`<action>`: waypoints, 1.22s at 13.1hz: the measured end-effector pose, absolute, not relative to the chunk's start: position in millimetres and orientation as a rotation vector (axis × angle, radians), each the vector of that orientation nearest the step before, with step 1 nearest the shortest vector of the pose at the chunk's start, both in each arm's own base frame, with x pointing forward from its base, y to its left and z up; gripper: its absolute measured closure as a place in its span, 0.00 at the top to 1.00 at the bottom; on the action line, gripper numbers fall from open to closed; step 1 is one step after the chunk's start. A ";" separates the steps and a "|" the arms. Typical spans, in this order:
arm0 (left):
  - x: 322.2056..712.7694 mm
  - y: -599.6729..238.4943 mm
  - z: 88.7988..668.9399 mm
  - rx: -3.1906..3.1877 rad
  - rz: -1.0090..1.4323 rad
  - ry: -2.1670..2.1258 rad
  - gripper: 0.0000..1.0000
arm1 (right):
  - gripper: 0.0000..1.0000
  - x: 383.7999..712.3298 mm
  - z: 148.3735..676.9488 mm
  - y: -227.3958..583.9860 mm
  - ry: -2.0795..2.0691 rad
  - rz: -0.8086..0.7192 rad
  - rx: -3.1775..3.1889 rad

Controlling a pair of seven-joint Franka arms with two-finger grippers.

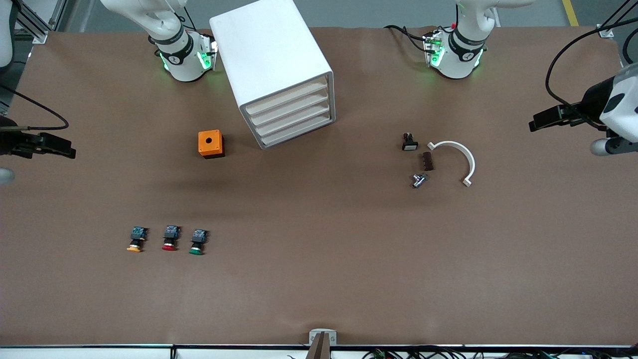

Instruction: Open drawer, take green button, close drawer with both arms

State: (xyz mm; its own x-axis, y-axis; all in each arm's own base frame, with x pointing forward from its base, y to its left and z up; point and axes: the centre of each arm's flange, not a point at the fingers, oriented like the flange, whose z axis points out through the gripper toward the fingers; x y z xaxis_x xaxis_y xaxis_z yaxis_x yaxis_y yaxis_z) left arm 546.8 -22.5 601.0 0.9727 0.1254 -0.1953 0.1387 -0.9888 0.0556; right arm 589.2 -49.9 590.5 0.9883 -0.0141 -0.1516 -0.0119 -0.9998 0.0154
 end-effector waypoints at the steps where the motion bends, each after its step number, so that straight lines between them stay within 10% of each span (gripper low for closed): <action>1: 542.8 -22.4 599.2 3.052 -0.265 0.204 1.00 | 1.00 585.7 597.4 -53.1 -0.029 -0.222 3.121; 16: 538.1 -16.8 633.9 3.117 0.027 0.080 1.00 | 1.00 530.6 645.8 -57.8 -0.032 -0.070 3.162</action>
